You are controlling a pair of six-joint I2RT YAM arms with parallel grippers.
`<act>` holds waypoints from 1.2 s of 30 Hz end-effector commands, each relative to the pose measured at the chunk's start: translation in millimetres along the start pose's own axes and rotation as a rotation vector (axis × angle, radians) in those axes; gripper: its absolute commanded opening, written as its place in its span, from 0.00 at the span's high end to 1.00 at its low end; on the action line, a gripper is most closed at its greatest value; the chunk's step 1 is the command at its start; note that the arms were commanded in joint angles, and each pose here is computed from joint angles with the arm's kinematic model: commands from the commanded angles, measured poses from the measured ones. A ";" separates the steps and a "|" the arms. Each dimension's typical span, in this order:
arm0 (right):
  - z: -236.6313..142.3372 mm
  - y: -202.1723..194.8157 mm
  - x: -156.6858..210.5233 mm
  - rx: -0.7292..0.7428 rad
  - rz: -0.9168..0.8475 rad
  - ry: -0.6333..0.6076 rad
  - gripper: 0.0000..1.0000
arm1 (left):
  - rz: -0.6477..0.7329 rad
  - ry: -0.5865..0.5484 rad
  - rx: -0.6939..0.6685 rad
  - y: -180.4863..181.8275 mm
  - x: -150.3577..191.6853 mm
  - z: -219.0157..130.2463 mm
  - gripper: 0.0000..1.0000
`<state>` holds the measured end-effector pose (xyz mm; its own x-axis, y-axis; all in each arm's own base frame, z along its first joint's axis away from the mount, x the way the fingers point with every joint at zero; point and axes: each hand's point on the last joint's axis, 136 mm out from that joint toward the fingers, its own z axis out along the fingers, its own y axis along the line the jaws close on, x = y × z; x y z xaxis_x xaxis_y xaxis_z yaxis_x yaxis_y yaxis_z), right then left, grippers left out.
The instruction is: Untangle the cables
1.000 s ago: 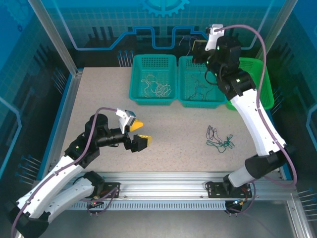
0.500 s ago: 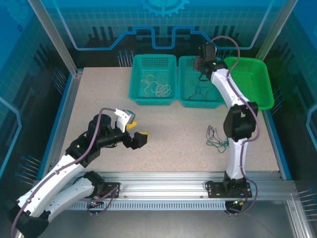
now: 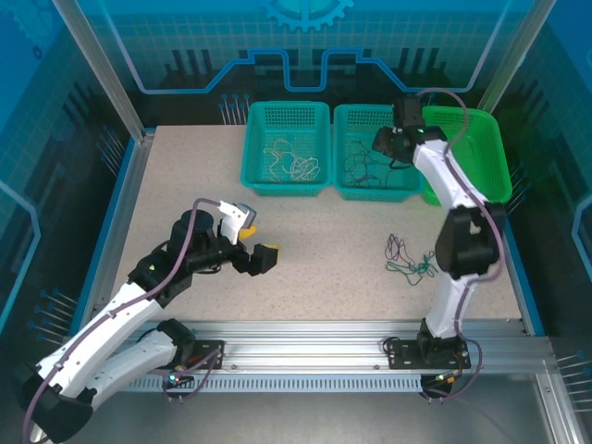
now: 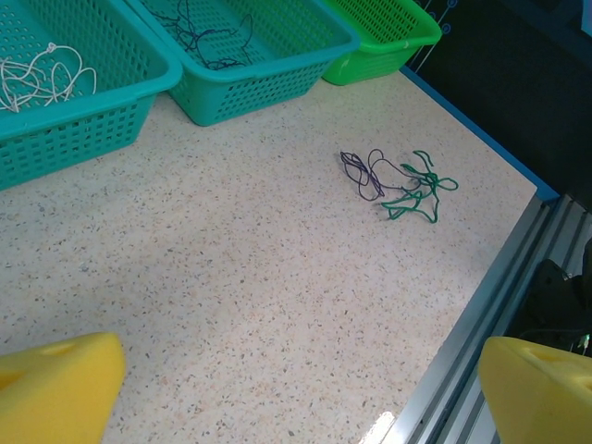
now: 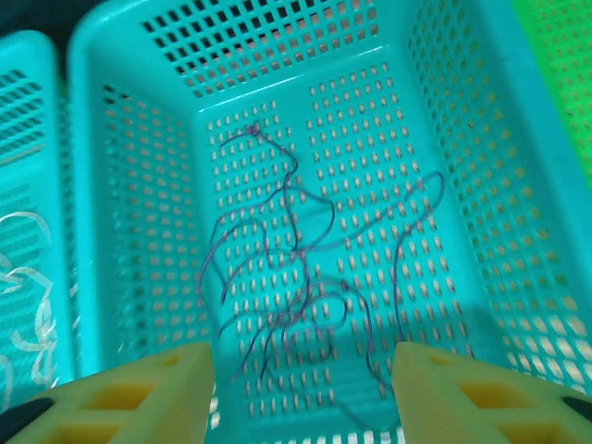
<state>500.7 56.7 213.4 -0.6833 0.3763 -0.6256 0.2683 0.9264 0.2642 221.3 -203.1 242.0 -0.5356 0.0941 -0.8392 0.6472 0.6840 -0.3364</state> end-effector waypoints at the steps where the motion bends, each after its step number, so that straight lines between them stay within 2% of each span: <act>1: -53.2 2.3 7.9 -0.088 0.012 -0.091 0.46 | 0.029 -0.050 0.068 -15.5 -17.8 -0.1 0.01; 4: -80.5 -24.1 46.5 -0.064 0.037 -0.121 0.46 | 0.021 -0.058 0.107 -20.0 -18.2 6.9 0.01; 7: -91.1 -59.3 91.2 0.014 0.048 -0.098 0.46 | 0.023 -0.056 0.135 -23.6 -17.5 15.2 0.01; 12: -75.8 -103.4 165.6 0.108 0.035 0.050 0.44 | 0.036 -0.033 0.137 -23.3 -18.2 26.2 0.01; 13: -70.9 -109.8 176.9 0.127 0.026 0.087 0.36 | 0.039 -0.031 0.136 -23.5 -19.2 27.5 0.01; 15: -62.1 -116.2 193.3 0.152 0.003 0.153 0.29 | 0.039 -0.026 0.137 -23.8 -19.4 29.7 0.01; 18: -45.4 -115.4 212.9 0.149 -0.029 0.258 0.27 | 0.039 -0.023 0.132 -23.3 -19.4 31.7 0.01; 21: -27.7 -110.1 226.9 0.137 -0.061 0.339 0.29 | 0.038 -0.020 0.124 -22.4 -17.9 32.9 0.01; 25: -5.7 -105.9 235.0 0.148 -0.117 0.389 0.33 | 0.035 -0.012 0.117 -21.8 -15.5 32.8 0.01; 29: 17.3 -101.3 237.0 0.155 -0.165 0.428 0.43 | 0.036 -0.009 0.107 -21.0 -13.9 31.8 0.01; 33: 29.8 -96.2 243.7 0.170 -0.199 0.477 0.68 | 0.038 -0.008 0.101 -20.4 -13.5 32.0 0.01; 36: 27.1 -92.5 238.3 0.153 -0.210 0.445 0.87 | 0.040 -0.010 0.100 -20.7 -14.0 31.3 0.01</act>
<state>328.3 54.5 15.8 -0.9453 0.2020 -0.2560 0.2016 0.9791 0.0282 231.6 -239.7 232.0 -0.5374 0.1252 -0.8340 0.7050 0.6095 -0.3627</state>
